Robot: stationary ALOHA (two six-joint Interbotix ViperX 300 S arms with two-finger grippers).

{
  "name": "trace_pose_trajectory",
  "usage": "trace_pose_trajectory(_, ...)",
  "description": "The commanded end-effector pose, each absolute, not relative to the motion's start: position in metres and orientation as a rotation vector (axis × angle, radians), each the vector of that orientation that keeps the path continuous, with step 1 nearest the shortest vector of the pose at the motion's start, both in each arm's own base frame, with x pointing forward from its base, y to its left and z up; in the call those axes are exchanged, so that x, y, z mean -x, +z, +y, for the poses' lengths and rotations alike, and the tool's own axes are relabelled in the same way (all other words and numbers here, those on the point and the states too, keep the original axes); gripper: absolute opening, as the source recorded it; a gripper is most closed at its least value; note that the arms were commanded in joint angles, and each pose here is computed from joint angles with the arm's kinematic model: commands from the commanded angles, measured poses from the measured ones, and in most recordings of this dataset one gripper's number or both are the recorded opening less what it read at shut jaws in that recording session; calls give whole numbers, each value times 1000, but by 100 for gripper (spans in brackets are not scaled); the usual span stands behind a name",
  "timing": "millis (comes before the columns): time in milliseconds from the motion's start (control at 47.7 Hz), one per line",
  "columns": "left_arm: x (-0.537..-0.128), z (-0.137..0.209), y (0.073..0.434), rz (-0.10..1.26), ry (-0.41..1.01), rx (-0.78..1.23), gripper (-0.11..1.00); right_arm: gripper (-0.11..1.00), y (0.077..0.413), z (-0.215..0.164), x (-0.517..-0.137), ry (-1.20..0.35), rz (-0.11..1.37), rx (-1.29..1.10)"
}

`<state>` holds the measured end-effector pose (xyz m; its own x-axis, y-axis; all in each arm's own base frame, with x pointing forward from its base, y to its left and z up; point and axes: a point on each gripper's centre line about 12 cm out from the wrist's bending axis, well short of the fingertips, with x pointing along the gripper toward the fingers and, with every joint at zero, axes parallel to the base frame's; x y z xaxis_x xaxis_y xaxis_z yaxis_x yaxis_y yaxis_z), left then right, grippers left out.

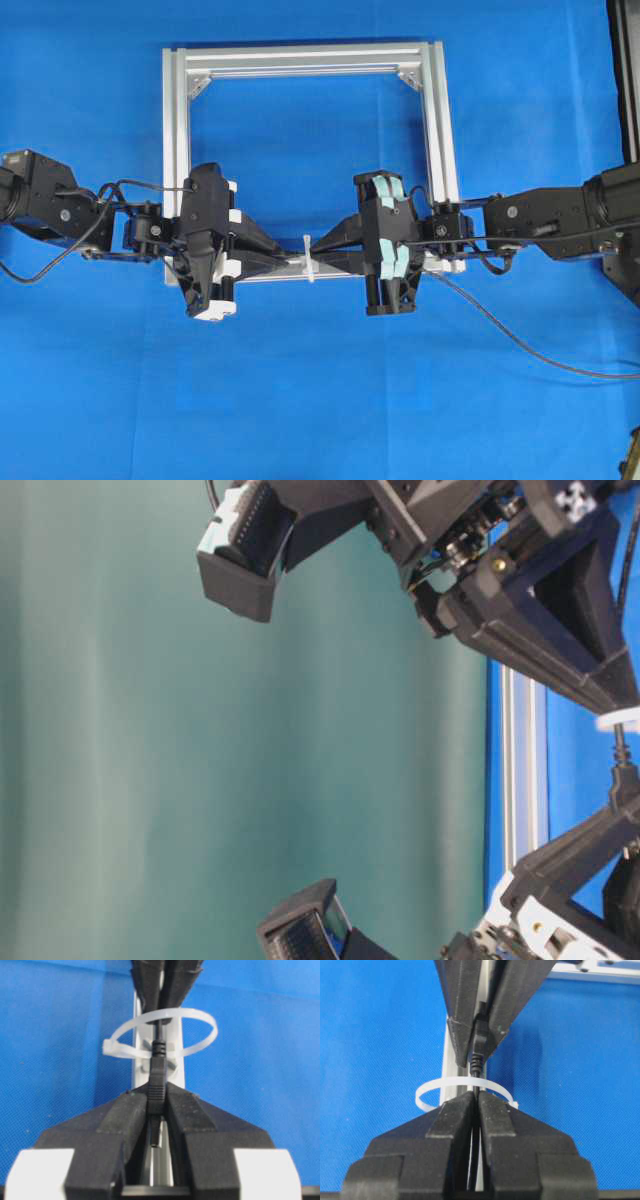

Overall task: Insert the wire through the string loop located in the center.
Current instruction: 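Close the left gripper on the USB plug past the loop, then open the right gripper and pull the cable leftward with the left gripper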

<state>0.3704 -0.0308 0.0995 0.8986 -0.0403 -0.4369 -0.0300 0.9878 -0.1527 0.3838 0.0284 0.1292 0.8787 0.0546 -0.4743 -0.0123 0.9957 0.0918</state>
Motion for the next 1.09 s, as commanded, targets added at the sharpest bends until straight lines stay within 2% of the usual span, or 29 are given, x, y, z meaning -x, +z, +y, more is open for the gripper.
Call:
trace_pose_trajectory(0, -373, -29, 108, 425, 0, 166, 5, 0, 138, 31, -387, 44, 466, -86)
trace_pose_trajectory(273, -373, -30, 107, 430, -2, 165, 5, 1, 138, 31, -387, 44, 466, -84)
trace_pose_trajectory(398, -373, -29, 107, 430, 0, 166, 5, 11, 138, 31, -387, 44, 468, -84)
trace_pose_trajectory(503, -373, -29, 107, 430, 0, 167, 5, 34, 138, 31, -387, 44, 468, -84)
trace_pose_trajectory(671, -373, -30, 107, 430, -1, 167, 5, 84, 137, 32, -386, 45, 483, -82)
trace_pose_trajectory(755, -373, -30, 107, 430, -2, 165, 5, 98, 136, 32, -386, 45, 488, -81)
trace_pose_trajectory(1070, -373, -29, 107, 430, 0, 166, 5, 96, 136, 31, -386, 45, 486, -76)
